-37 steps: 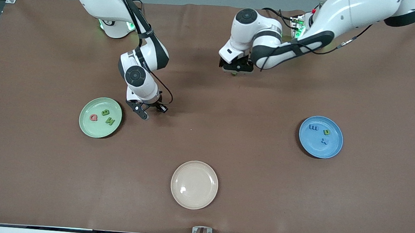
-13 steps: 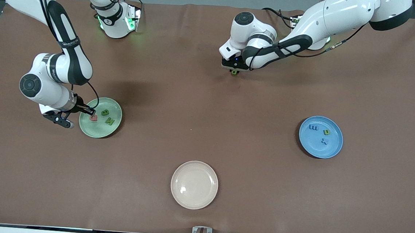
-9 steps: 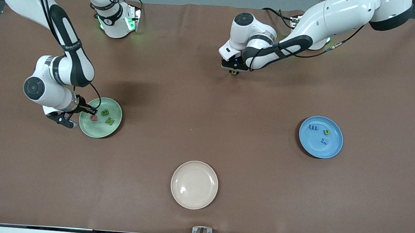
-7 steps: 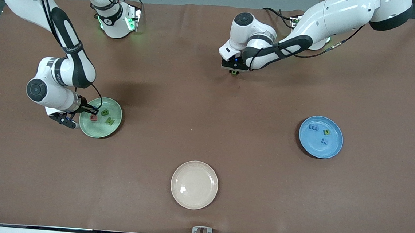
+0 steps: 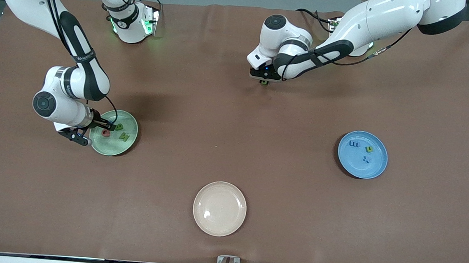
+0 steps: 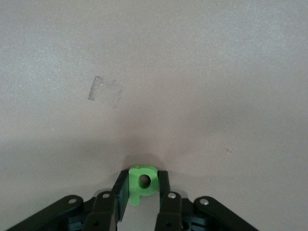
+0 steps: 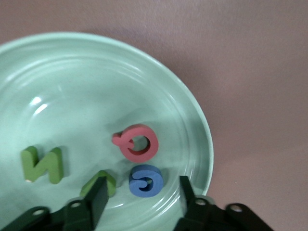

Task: Sort upper and lower case letters into plates
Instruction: 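Carry the green p toward the blue plate while the right gripper withdraws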

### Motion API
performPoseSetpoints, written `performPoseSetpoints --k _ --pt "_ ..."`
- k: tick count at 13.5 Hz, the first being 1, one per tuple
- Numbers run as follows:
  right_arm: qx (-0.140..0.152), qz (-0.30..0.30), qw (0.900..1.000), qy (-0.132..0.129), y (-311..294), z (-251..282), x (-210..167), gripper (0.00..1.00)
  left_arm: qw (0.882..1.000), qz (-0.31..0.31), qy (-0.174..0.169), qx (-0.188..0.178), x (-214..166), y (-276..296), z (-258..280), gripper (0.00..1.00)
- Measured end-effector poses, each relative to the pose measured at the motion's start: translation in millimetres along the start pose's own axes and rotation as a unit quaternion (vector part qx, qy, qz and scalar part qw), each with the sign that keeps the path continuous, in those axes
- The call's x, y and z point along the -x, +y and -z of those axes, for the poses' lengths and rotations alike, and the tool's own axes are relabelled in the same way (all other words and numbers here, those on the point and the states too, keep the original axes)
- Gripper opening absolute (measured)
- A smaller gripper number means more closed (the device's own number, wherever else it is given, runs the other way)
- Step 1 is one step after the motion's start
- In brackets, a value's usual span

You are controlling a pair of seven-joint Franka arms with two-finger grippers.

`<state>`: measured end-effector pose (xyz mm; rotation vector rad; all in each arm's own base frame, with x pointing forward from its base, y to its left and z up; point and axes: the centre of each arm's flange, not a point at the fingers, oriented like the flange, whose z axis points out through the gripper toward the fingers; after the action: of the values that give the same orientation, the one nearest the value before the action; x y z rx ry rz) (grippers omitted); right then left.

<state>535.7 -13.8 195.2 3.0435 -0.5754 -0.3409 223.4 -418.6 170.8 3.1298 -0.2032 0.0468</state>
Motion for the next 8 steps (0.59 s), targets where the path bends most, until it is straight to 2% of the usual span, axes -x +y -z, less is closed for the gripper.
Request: performPoseSetpoints --k 2,3,6,8 --pt "0.006 0.002 1.0 -0.018 -7 31 -13 0.95 1.0 -0.001 0.0 0.0 0 0 0 0.28" --pt "0.008 0.01 1.0 -0.027 -11 56 -20 1.0 1.0 -0.002 0.0 0.0 0 0 0 0.28" --pt "0.01 0.062 0.997 -0.034 -20 133 -36 1.0 1.0 0.001 0.003 0.001 -6 -1 0 0.28" --pt "0.017 0.108 0.994 -0.02 -18 172 -45 1.0 1.0 0.018 0.012 0.001 -29 -6 1 0.28"
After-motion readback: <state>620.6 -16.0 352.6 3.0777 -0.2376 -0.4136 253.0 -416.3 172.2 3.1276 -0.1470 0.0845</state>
